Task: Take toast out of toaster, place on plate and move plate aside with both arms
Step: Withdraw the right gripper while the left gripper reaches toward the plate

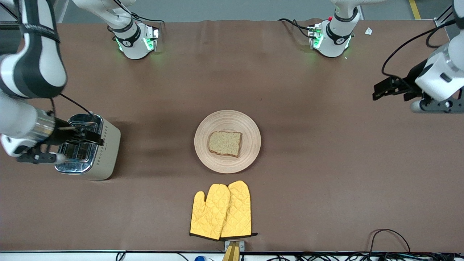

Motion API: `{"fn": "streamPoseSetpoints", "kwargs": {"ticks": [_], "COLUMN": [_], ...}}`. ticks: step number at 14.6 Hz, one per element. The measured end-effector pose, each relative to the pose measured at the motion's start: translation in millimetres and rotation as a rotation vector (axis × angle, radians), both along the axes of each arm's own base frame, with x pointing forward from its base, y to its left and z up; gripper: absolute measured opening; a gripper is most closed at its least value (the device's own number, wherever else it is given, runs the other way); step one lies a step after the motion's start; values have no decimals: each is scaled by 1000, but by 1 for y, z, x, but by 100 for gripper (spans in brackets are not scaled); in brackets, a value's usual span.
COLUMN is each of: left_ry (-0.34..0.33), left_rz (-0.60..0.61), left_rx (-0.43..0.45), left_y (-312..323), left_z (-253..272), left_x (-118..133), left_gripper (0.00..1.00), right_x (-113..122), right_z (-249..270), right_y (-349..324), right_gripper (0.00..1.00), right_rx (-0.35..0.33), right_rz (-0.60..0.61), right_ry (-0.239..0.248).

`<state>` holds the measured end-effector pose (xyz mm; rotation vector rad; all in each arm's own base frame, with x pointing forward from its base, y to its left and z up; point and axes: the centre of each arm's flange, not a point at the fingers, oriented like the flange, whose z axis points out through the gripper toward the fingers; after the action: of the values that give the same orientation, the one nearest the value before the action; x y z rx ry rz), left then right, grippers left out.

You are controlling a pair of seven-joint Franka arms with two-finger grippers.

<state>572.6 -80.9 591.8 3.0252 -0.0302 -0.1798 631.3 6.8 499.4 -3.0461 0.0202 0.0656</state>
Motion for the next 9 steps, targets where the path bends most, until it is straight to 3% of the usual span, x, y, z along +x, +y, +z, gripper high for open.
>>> {"fn": "streamPoseSetpoints", "kwargs": {"ticks": [4,9], "left_ry": [41,1], "left_rz": [-4,-73], "left_rx": [-161,-373], "left_y": [-17,-55], "left_z": [-70,-183], "left_x": [36,66], "left_gripper": [100,100], "right_x": [-36,-74], "right_z": [66,115], "right_y": [-20,-40], "right_gripper": [100,100], "right_rx": [-86,-83], "right_rz": [23,1], "right_ry": [-19,-26]}}
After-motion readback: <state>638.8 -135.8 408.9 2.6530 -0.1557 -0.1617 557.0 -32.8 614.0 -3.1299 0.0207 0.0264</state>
